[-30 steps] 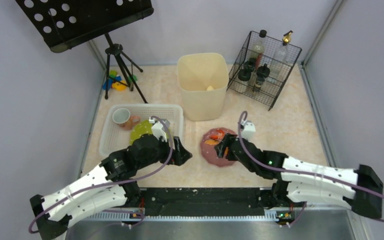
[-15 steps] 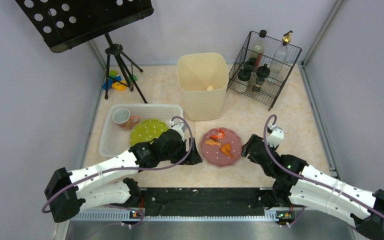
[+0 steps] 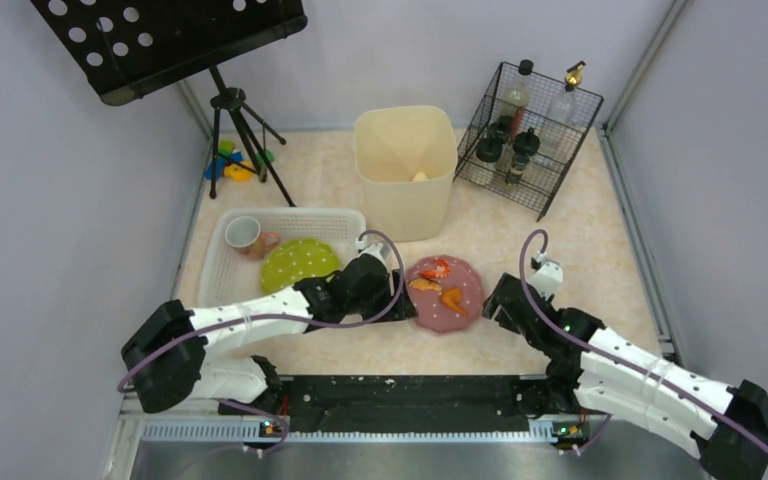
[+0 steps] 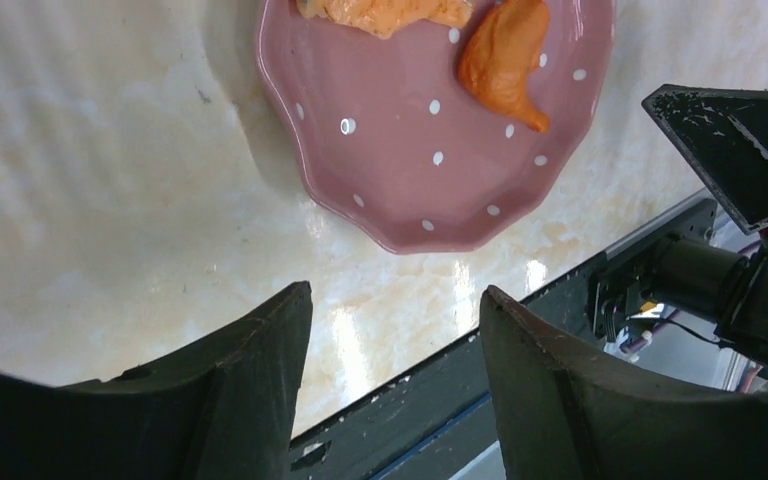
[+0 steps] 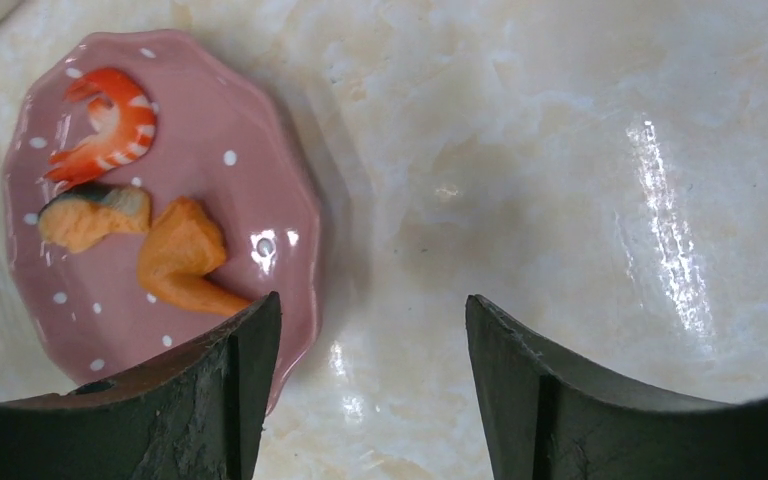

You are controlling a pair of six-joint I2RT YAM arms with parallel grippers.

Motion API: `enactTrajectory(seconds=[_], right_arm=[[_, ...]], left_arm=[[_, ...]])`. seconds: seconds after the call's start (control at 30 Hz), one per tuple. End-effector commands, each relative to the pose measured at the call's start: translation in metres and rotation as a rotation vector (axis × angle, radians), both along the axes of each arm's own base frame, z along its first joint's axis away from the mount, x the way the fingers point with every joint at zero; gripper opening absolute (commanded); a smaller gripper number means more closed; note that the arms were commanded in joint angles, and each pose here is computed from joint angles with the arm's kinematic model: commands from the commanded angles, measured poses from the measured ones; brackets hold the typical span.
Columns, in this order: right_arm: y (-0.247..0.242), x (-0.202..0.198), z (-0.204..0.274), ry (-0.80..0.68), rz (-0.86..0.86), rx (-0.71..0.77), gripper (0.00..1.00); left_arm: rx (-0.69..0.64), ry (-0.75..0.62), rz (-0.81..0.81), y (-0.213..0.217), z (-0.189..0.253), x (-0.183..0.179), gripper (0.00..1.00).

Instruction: Clear the kitchen counter

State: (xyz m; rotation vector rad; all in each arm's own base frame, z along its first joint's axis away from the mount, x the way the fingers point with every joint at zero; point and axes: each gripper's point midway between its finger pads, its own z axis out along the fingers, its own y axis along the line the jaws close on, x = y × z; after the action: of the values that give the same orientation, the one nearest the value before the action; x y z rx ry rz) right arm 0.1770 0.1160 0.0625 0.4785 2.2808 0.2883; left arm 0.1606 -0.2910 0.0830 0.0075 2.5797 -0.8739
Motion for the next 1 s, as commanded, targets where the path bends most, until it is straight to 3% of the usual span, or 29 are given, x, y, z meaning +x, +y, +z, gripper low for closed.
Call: enactTrajectory(seconds=[0.0,0.33,0.83,0.97], right_arm=[[0.009,0.011,-0.005,0.015,0.049,0.082,0.67],[0.028,0.022,-0.008,0.03,0.188,0.339,0.67],[0.024,0.019,-0.015,0.04,0.196,0.31,0.67],[0.023,0.018,-0.016,0.04,0.196,0.308,0.67]], left_arm=[[0.042,0.014,0.077,0.007,-0.02,0.018,0.67],[0.042,0.098,0.09,0.012,-0.049,0.023,0.57],[0.126,0.156,0.111,0.028,-0.081,0.022,0.47],[0.133,0.167,0.111,0.025,-0.086,0.025,0.4]])
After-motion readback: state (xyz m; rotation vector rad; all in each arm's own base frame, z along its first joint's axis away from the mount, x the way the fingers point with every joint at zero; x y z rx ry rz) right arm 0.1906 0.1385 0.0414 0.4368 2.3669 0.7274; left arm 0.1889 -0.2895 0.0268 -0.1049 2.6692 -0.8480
